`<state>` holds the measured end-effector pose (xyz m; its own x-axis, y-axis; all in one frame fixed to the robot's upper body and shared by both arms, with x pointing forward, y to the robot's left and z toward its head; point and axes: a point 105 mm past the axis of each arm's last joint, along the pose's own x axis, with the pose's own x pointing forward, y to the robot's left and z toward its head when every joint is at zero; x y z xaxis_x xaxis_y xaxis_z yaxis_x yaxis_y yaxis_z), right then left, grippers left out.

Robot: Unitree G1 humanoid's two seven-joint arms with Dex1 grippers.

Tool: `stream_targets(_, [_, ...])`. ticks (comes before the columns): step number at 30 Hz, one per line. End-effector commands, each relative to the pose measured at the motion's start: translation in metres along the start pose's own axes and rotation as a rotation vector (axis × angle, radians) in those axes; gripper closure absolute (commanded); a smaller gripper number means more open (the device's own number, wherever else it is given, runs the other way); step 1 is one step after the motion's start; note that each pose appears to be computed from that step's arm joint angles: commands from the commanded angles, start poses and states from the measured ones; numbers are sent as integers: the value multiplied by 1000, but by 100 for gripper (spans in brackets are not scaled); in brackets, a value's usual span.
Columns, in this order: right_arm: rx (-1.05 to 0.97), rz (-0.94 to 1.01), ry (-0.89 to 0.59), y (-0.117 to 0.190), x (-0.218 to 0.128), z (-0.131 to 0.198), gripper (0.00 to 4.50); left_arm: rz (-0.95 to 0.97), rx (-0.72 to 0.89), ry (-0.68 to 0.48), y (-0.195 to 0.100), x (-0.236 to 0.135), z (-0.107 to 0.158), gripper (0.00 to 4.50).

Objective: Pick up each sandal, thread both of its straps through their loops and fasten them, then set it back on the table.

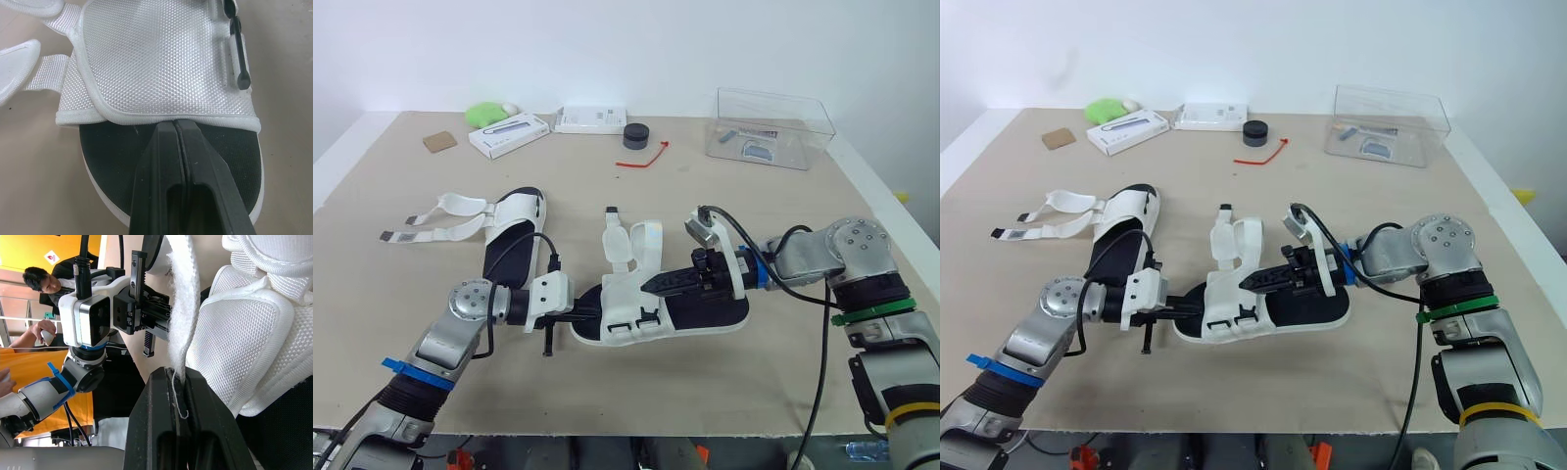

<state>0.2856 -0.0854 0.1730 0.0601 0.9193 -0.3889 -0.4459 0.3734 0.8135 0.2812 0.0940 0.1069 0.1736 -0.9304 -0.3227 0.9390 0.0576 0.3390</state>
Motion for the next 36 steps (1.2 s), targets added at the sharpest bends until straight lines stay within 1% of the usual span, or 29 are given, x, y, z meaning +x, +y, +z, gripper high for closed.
stream_targets(1, [-27, 36, -9, 10, -4, 3, 441, -41, -37, 42, -11, 7, -13, 450])
stream_targets(11, [-33, 51, -6, 13, -5, 3, 441, -44, -35, 45, -11, 8, -15, 450])
stream_targets(16, [-31, 50, 8, 11, -4, -1, 441, -45, -34, 45, -11, 9, -15, 450])
stream_targets(21, [-18, 24, 7, 3, 1, -8, 441, -48, -35, 47, -12, 9, -15, 450])
stream_targets(29, [-20, -12, -18, -1, 5, -7, 441, -48, -31, 53, -12, 9, -17, 450])
stream_targets(36, [-43, -83, -17, -7, 4, -11, 441, -50, -26, 56, -12, 11, -19, 450])
